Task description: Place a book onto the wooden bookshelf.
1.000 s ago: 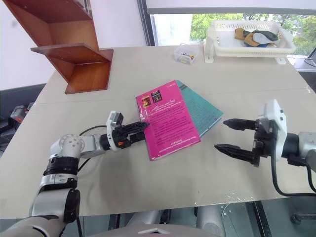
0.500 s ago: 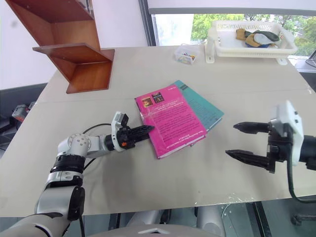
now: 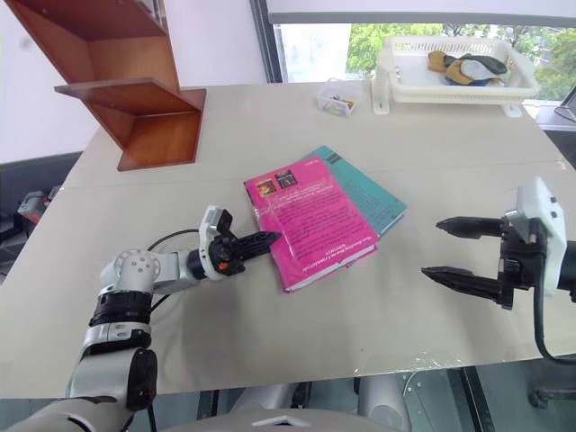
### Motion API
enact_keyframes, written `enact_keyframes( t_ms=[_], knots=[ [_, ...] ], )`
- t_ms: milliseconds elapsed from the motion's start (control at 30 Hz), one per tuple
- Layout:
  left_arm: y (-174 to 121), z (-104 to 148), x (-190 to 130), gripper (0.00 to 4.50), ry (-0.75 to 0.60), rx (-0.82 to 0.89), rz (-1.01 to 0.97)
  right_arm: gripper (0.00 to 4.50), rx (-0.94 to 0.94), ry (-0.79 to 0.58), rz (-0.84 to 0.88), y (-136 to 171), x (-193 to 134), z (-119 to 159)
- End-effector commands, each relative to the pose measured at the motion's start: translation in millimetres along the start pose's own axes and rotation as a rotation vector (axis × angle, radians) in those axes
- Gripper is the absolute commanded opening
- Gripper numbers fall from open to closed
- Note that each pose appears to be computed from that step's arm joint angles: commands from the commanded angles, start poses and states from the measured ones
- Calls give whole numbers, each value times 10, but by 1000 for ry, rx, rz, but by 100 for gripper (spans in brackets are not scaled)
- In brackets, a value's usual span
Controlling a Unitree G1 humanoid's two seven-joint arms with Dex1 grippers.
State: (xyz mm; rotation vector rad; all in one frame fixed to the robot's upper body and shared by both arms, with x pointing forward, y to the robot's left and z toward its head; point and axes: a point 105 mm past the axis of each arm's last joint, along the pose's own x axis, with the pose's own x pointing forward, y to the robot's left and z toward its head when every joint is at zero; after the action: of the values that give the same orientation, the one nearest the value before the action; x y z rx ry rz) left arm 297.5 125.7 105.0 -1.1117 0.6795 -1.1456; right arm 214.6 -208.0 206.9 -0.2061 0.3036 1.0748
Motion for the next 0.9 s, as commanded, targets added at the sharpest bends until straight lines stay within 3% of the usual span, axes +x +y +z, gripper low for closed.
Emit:
enact_keyframes(
  t_ms=[33, 133, 333, 400, 500, 600, 767, 900],
  knots=[
    [-460, 379, 156, 15, -70, 370, -1, 450, -48, -64, -21, -57, -90, 164],
    [-733, 625, 252, 15, -131, 591, 31, 450, -30, -123, -17, -101, -147, 227],
    [-1416, 1049, 396, 15, -97, 1231, 160, 450, 6, -282, -11, -291, -282, 322],
    [-1526, 1132, 395, 15, -91, 1323, 179, 450, 12, -300, -13, -345, -293, 322],
    [-1807, 1354, 328, 15, 24, 1823, 380, 450, -16, -301, -28, -474, -276, 327],
    [-2057, 1464, 276, 15, 140, 2156, 499, 450, -41, -315, -12, -515, -271, 381],
    [-2259, 1635, 84, 15, 326, 2464, 705, 450, -63, -328, -24, -643, -323, 417],
    [-2304, 1794, -214, 15, 477, 2547, 900, 450, -82, -340, -20, -724, -336, 460]
  ],
)
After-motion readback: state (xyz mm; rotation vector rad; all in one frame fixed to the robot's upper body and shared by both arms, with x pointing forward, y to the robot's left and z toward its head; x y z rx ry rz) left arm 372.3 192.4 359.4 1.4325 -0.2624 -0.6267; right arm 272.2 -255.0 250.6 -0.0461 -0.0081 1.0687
